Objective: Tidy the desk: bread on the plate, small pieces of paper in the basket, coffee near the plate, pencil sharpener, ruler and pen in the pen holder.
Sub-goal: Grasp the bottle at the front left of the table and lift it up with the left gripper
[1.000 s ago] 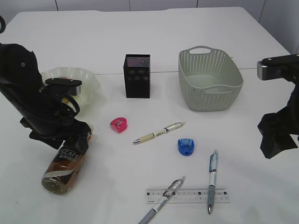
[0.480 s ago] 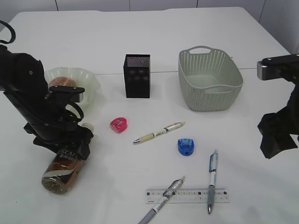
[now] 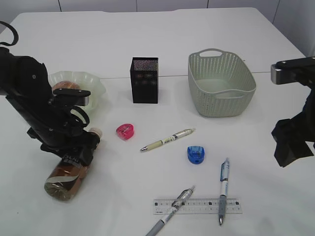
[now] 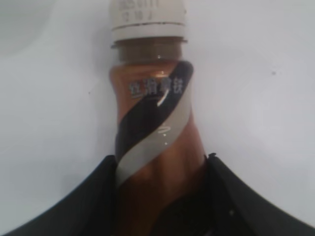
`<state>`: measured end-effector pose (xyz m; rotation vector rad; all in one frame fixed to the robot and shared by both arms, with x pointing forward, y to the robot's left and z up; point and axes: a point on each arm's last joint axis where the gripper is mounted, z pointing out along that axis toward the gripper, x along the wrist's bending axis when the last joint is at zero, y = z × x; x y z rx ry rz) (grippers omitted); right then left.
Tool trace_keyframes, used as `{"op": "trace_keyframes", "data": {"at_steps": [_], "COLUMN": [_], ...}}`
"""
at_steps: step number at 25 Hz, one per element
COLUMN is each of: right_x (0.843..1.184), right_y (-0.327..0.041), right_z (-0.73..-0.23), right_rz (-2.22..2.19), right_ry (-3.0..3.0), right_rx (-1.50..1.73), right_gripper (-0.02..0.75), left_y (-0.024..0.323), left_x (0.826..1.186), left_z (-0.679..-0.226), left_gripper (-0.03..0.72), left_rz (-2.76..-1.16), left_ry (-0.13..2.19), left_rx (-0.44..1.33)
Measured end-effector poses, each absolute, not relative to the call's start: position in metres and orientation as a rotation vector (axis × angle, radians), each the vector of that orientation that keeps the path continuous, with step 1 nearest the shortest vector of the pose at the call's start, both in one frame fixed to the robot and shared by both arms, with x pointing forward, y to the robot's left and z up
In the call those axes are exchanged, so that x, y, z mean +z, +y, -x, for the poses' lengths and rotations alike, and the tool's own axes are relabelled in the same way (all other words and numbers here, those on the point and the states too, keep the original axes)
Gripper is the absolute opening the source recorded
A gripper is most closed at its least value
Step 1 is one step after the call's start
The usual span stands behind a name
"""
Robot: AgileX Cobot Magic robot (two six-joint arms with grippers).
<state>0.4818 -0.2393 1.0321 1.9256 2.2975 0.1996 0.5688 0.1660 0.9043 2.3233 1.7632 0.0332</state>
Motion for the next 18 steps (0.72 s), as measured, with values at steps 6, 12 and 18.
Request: {"op": "trace_keyframes", "data": {"at_steps": [6,12,18], "right_x": [1.032,1.032,1.032], "right_y": [-0.239,-0.239,-0.239], "right_z": [-0.482,-0.482,-0.483], "right_rz": [-1.926,-1.923,-1.917], "right_ry": [2.298,2.299,2.294], "right_rx": [0.200,0.199,0.214], "right_gripper": [0.575,0.575,0.575], "left_y": [0.165,0.170,0.192], "left_x": [0.904,0.906,0.931], "left_z": [-0.571,-0.561,-0.510], "left_gripper": [0.379,0.377,0.377], "left_rz": [-2.305,-2.294,-2.173], "left_ry": [1.755,1.750,1.644], "left_rx": [0.054,0.073,0.256]}}
